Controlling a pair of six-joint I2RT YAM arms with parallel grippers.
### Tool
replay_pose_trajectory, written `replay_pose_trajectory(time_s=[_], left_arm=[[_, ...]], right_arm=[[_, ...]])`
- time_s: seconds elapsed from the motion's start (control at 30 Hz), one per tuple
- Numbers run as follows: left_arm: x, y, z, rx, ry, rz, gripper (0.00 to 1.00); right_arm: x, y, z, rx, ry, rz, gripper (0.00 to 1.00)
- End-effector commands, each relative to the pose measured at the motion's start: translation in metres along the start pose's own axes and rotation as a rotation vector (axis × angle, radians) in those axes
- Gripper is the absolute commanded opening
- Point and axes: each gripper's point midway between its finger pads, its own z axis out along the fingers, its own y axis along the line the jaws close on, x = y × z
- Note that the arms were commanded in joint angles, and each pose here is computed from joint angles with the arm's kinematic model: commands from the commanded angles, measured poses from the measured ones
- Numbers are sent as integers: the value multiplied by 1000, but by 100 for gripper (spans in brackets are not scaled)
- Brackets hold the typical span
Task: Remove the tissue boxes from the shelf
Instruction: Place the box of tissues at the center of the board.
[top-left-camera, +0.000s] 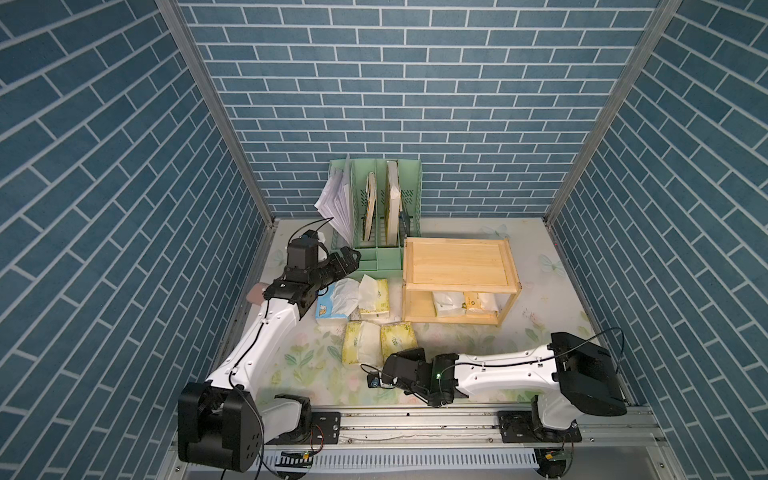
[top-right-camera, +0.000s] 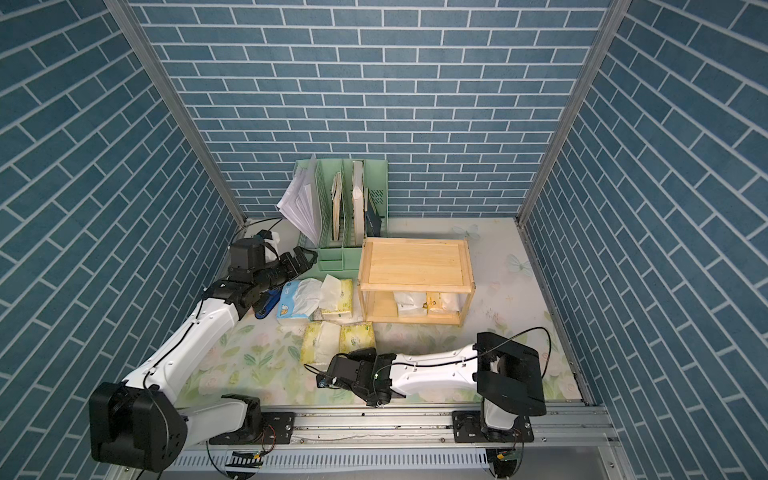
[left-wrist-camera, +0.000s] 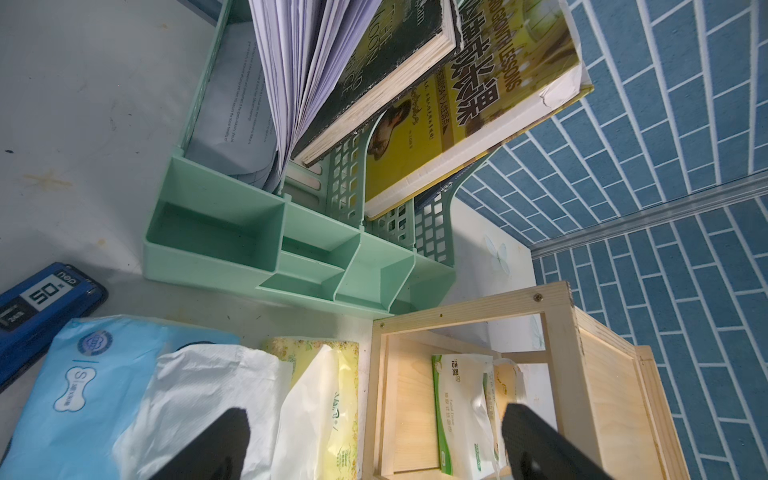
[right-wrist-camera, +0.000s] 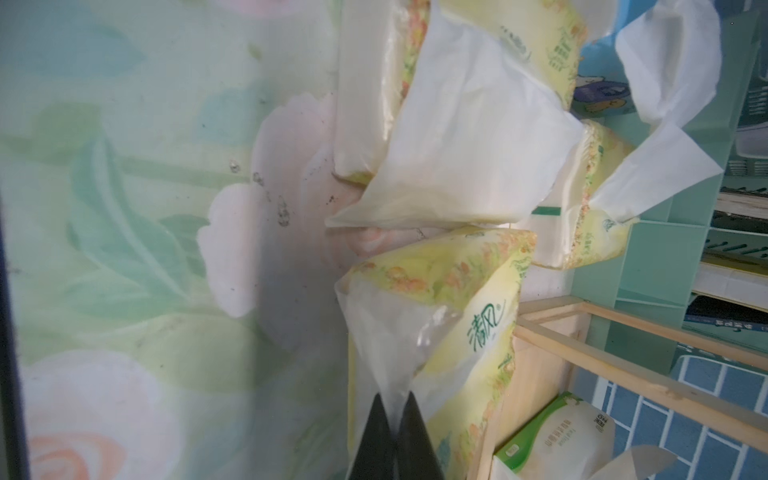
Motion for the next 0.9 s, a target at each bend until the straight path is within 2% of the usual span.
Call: replay_pose_trajectory(time_s=[0.0,0.07,0.23,0.43,0.53,0.7,0.87], left_arm=[[-3,1,-3,1,-3,14,100],[-3,0,-3,1,-5,16,100],[-4,0,-3,1,-6,15,100],[-5,1,-3,-2,-6,16,100],[-7,2,-3,-8,-11,15,100],[-13,4,-8,-12,-62,17,100],[-22,14,-19,-80,-127,35,100]], right_arm=[[-11,0,2,-12,-13,56,7],[-15,2,2,-27,-21,69,22],[-22,6,-6,-78,-57,96,47],[-18,9,-32,-166,-129,118,69],[-14,5,-48,-162,-172,124,80],[18,-8,-56,-101,-151,126,84],[88,-28,-41,57,58,68,84]])
